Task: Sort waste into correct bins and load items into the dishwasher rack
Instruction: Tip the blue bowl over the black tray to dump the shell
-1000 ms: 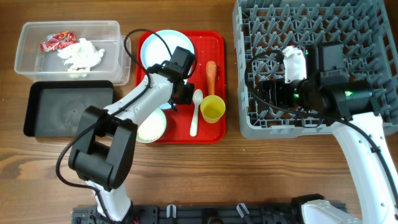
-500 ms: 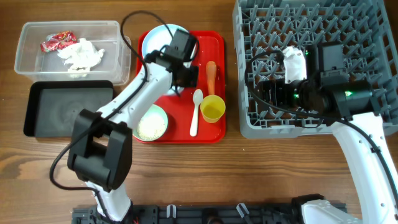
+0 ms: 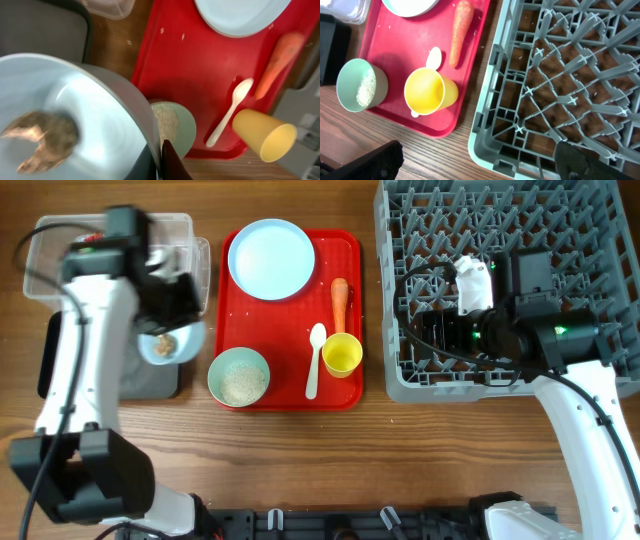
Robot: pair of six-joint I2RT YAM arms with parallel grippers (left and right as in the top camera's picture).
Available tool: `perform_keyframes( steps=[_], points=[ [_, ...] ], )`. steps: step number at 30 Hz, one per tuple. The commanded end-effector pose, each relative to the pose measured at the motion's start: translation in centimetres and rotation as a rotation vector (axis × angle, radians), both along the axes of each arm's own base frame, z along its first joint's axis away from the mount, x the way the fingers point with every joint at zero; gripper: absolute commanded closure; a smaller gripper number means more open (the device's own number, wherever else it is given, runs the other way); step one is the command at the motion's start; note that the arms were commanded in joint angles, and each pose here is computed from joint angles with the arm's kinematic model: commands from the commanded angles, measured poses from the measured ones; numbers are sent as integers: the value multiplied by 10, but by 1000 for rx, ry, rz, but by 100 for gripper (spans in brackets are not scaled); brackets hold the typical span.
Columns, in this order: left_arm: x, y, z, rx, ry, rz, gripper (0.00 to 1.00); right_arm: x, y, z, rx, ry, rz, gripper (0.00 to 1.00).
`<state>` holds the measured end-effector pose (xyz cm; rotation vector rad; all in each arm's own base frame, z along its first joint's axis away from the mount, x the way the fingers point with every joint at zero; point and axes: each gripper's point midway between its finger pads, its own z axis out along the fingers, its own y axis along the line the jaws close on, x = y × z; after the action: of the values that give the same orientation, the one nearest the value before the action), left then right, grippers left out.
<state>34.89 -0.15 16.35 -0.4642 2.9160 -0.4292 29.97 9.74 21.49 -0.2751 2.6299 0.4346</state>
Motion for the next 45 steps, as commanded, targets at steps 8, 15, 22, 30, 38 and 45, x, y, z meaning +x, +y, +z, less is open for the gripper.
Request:
perform_keyframes(
  steps=[8,15,22,30,38,45],
  points=[
    [0,95,-16,-570,-384,196,96,-6,2,0,9,36,1,0],
    [4,127,13,-1015,-625,305,96,-7,2,-1,8,41,1,0],
    [2,135,20,-1154,-574,415,96,-7,2,-1,8,42,1,0],
    [2,135,22,-1184,-533,449,96,-8,2,-1,7,45,2,0],
    [10,39,128,-924,-676,-5,96,-5,2,0,9,33,1,0],
    [46,-73,92,-82,-571,-135,96,-5,2,0,9,33,2,0]
  ],
)
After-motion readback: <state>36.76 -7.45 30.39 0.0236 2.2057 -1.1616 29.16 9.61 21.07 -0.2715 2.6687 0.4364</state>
